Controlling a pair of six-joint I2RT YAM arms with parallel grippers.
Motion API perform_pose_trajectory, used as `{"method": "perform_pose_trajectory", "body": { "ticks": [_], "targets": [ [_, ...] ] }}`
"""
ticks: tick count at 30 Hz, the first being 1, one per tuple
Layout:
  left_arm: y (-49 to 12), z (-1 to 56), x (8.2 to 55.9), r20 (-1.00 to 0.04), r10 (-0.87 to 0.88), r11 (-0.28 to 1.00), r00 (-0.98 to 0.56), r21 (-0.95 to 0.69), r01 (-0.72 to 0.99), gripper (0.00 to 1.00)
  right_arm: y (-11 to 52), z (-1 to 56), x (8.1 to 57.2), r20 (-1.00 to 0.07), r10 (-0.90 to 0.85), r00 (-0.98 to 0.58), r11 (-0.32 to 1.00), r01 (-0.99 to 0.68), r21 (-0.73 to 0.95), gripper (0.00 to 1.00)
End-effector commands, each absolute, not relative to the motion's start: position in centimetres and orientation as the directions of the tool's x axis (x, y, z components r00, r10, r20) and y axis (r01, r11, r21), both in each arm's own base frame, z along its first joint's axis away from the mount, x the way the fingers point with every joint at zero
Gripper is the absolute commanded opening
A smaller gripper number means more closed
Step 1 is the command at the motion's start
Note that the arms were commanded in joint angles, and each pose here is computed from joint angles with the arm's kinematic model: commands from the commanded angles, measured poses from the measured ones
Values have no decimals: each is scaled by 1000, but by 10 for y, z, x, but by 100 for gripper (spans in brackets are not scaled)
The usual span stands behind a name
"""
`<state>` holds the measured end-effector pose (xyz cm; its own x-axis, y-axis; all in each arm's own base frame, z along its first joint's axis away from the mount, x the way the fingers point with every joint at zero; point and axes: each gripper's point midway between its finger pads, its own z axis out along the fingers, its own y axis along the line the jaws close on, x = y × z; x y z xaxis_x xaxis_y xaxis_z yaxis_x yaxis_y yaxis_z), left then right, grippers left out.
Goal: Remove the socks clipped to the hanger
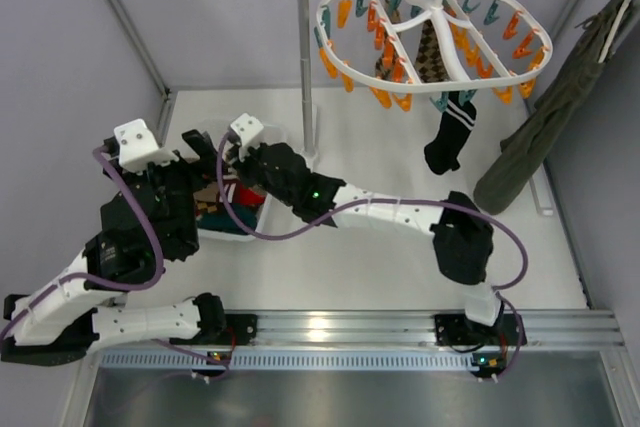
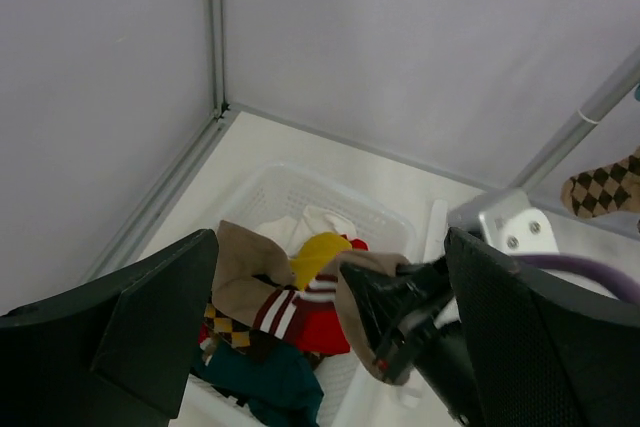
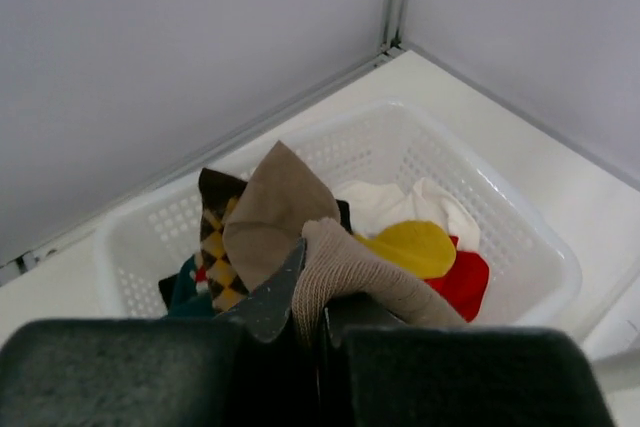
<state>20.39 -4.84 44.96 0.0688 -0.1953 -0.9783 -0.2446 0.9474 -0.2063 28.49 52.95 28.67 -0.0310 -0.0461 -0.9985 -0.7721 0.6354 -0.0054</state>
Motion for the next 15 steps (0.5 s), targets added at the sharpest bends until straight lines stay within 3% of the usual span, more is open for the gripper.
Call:
{"method": "perform_pose_trajectory", "body": {
  "ticks": [1, 4, 7, 8, 10, 15],
  "targets": [
    [-25, 442, 195, -987, -155, 911, 53, -163, -380, 99, 550, 291, 319, -997, -73, -19, 645, -764, -32, 1],
    [-22, 441, 191, -987, -153, 915, 47, -160, -372, 99, 564, 280, 344, -991, -135, -14, 673, -735, -81, 57],
    [-26, 438, 190, -984, -169, 928, 49, -175, -328, 99, 561, 305, 351, -993, -121, 8, 695, -713, -91, 75],
    [-26, 439, 190, -981, -188, 932, 52, -195, -306, 98, 556, 300, 349, -992, -125, -10, 700, -709, -81, 92],
    [-35, 438, 191, -978, -203, 947, 55, -210, -244, 98, 539, 314, 341, -995, -103, -5, 708, -703, -69, 100],
    [-72, 436, 195, -964, -262, 964, 53, -263, -27, 99, 503, 324, 302, -996, -89, -27, 669, -742, -39, 99]
  ]
}}
